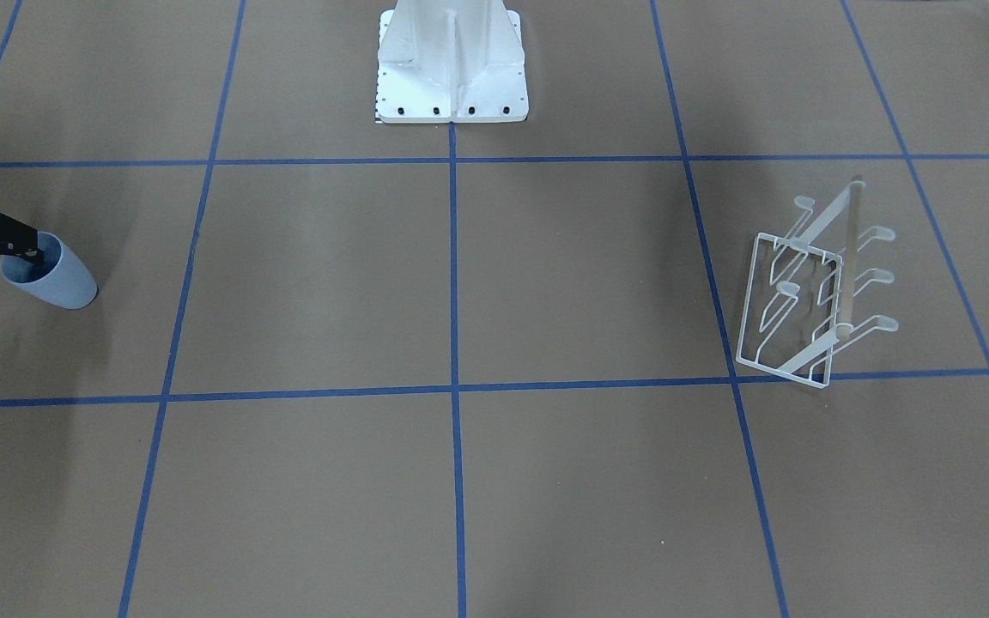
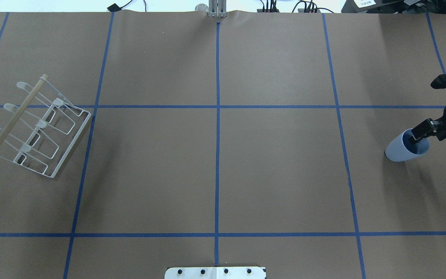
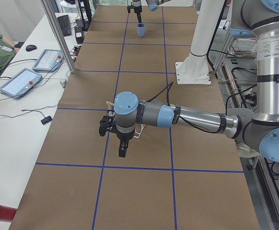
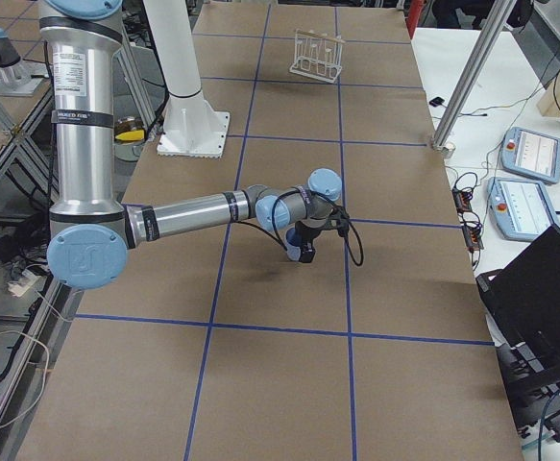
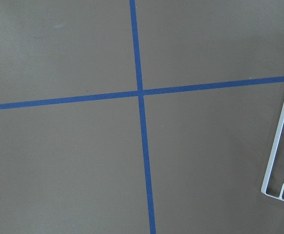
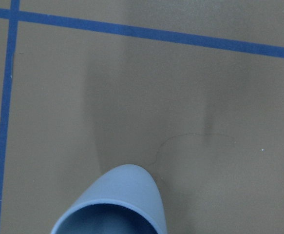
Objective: Hang cup on cup holder
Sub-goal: 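Reach the right gripper down to the light blue cup, then close the right gripper on the cup rim and lift it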
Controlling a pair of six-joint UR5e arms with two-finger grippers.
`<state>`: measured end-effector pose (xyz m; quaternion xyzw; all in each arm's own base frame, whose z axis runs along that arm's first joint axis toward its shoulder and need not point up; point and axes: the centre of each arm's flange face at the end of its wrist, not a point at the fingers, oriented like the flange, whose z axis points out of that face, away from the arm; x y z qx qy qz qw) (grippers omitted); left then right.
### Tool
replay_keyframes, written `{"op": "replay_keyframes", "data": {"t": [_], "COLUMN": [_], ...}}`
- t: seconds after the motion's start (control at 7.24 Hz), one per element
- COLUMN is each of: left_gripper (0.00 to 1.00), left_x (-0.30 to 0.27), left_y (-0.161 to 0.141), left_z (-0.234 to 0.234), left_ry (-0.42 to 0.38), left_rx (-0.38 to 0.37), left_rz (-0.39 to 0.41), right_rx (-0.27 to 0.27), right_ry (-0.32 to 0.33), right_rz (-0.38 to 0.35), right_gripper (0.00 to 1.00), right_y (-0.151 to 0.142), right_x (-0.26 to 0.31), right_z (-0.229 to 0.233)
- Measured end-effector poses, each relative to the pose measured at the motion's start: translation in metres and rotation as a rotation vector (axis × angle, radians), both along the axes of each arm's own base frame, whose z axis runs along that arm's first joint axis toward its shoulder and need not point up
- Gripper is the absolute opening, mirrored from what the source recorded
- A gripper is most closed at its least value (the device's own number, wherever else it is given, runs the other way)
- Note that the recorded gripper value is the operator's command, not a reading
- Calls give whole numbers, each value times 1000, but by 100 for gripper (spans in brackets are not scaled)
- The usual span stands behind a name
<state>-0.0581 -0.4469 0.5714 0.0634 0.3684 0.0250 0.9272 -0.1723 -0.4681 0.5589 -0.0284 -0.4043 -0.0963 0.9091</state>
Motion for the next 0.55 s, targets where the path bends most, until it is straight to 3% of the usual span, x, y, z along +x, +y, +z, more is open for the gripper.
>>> {"op": "replay_keyframes", "data": {"t": [0.14, 0.28, 0.55], "left_gripper": [98, 98, 98], "left_x": [0, 0, 0], "left_y": [0, 0, 0], "left_z": [0, 0, 0], "left_ry": [0, 0, 0], "left_rx": [1, 1, 1], "left_rz": [0, 0, 0], "right_rx": [-2, -1, 14], "right_ry": [2, 5, 1], "right_rz": [-5, -12, -21], "right_gripper": [15, 0, 0], "right_y": [1, 2, 2], "right_x": [-2, -5, -9], "right_z": [2, 3, 2]}}
